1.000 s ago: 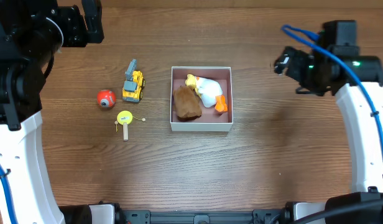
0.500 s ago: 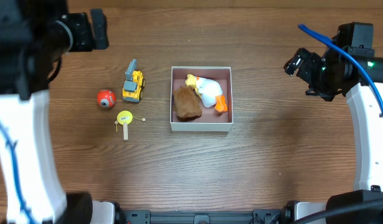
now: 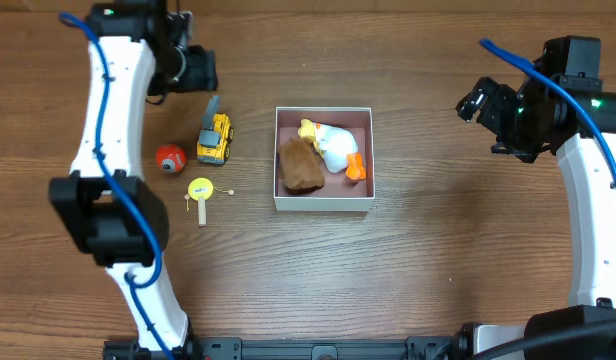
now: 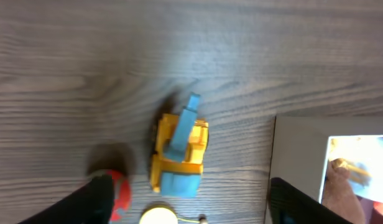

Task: Pack container
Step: 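Reach the left gripper to the yellow toy excavator and grasp it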

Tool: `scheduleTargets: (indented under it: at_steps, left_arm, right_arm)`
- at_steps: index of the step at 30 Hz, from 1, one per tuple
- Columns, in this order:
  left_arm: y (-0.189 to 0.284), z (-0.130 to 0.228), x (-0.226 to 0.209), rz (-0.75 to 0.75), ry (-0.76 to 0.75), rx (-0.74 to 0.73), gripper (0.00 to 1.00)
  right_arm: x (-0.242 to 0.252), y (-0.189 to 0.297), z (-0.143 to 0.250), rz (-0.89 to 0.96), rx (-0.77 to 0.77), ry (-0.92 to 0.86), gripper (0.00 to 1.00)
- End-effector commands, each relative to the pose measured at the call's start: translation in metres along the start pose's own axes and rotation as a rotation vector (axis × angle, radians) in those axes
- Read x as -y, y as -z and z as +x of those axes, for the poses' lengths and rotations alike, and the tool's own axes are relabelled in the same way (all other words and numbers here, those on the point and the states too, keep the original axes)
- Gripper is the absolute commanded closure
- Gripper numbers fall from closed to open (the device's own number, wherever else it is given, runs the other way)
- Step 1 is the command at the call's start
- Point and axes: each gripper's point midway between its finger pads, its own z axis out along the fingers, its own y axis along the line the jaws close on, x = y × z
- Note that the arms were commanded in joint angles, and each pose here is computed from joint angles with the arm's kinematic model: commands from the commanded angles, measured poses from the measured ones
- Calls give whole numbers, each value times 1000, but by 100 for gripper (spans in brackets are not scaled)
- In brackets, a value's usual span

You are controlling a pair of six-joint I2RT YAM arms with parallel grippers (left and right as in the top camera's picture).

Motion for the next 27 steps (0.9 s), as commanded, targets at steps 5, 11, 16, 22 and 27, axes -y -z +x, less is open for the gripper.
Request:
scheduleTargets:
  at_steps: [5, 11, 16, 22, 27]
  left_arm:
    - [-67, 23, 6, -111, -62, -168, 35]
    - [-68, 28, -4, -171, -65, -193, 28]
    - [-62, 37, -11, -217, -70, -226, 27]
    - [-58, 50, -13, -236, 3, -275, 30]
    - [-53, 62, -15, -268, 38, -320, 30]
  right_arm:
    - [-5, 14, -4, -20, 42, 4, 0]
    - [-5, 14, -4, -20, 42, 4, 0]
    - [-5, 14, -4, -20, 42, 4, 0]
    - [-5, 14, -4, -20, 42, 4, 0]
    - [-5, 14, -4, -20, 42, 4, 0]
